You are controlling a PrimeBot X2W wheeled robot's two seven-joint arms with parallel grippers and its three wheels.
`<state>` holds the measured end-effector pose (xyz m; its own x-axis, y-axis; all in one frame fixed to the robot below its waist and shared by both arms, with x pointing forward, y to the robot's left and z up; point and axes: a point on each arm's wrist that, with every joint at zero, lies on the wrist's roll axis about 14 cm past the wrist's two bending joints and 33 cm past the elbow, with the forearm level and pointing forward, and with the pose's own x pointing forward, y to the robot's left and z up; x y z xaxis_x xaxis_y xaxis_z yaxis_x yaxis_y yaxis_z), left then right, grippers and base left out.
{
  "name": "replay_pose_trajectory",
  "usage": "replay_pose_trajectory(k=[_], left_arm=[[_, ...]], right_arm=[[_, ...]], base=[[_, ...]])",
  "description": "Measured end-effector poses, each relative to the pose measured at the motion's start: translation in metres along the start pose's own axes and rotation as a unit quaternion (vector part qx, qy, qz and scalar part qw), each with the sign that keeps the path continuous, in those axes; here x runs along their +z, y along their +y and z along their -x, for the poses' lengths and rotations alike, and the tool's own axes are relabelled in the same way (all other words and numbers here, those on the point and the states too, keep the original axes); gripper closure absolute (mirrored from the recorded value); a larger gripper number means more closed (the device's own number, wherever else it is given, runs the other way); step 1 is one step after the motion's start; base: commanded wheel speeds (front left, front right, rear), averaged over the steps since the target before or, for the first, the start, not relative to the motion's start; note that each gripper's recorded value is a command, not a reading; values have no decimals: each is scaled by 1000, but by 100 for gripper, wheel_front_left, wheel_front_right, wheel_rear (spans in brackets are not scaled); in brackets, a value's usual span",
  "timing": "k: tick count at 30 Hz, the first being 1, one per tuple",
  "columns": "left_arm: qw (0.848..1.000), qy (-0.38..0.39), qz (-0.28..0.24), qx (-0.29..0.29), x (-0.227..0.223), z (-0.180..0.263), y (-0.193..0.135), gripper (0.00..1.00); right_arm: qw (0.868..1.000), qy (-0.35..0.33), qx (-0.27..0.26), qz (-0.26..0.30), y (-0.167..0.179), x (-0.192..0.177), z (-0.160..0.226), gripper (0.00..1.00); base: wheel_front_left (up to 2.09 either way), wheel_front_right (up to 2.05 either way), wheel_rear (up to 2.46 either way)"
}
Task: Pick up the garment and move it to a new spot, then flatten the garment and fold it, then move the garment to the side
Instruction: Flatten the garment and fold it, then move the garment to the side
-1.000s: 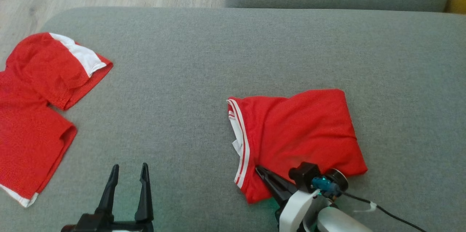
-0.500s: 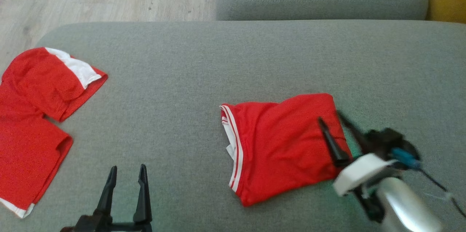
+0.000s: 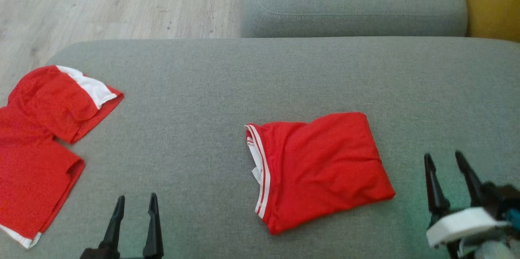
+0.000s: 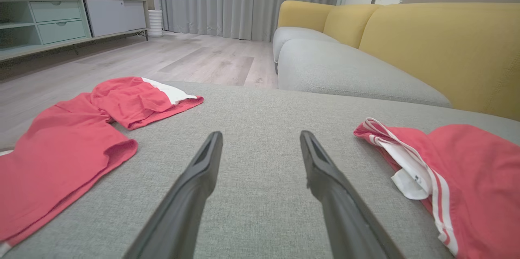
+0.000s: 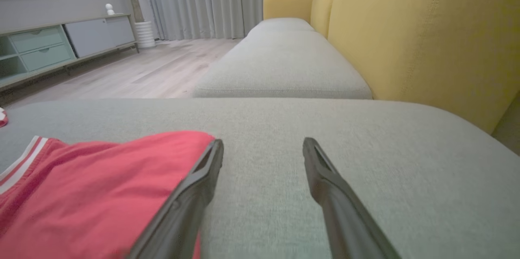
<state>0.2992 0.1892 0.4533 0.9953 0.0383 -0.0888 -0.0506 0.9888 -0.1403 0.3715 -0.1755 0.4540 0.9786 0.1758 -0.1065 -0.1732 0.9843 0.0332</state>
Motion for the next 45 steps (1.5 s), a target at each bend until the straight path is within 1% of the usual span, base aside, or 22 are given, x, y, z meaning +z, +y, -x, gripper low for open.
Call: replay_pose_trajectory(k=[5,21,23,26,28,33,36,38,40,41,45], left_arm=[[1000,4,1,0,-3,1,1,0],[1000,13,4,-4,-8,2,1,0],[1000,12,4,-4,-8,2,1,0],[1000,13,4,-4,-8,2,1,0],[1000,16,4,-4,-10,1,1,0],[1000,28,3,-4,-16,-2,1,0],[999,33,4,-4,-18,-4,0,0],[999,36,4,-5,-20,-5,-1,0],[999,36,4,-9,-19,-7,-4,0],[999,36,4,-9,-19,-7,-4,0],[999,31,10,-3,-16,-10,-2,0]], right_arm=[[1000,19,-17,-18,-1,-17,15,0],[999,25,-24,-22,0,-21,16,0],[999,30,-23,-33,3,-25,17,0],[997,42,-19,-68,10,-31,15,0],[994,59,-11,-91,16,-32,7,0],[986,83,32,-141,33,-3,-34,0],[979,128,59,-146,41,1,-51,0],[972,166,69,-152,46,-7,-55,0],[961,217,76,-151,51,-24,-55,0],[961,217,76,-151,51,-24,-55,0],[938,305,86,-141,61,-59,-46,0]], base=[[0,0,0],[0,0,0],[0,0,0],[0,0,0],[0,0,0],[0,0,0],[0,0,0],[0,0,0],[0,0,0],[0,0,0],[0,0,0]])
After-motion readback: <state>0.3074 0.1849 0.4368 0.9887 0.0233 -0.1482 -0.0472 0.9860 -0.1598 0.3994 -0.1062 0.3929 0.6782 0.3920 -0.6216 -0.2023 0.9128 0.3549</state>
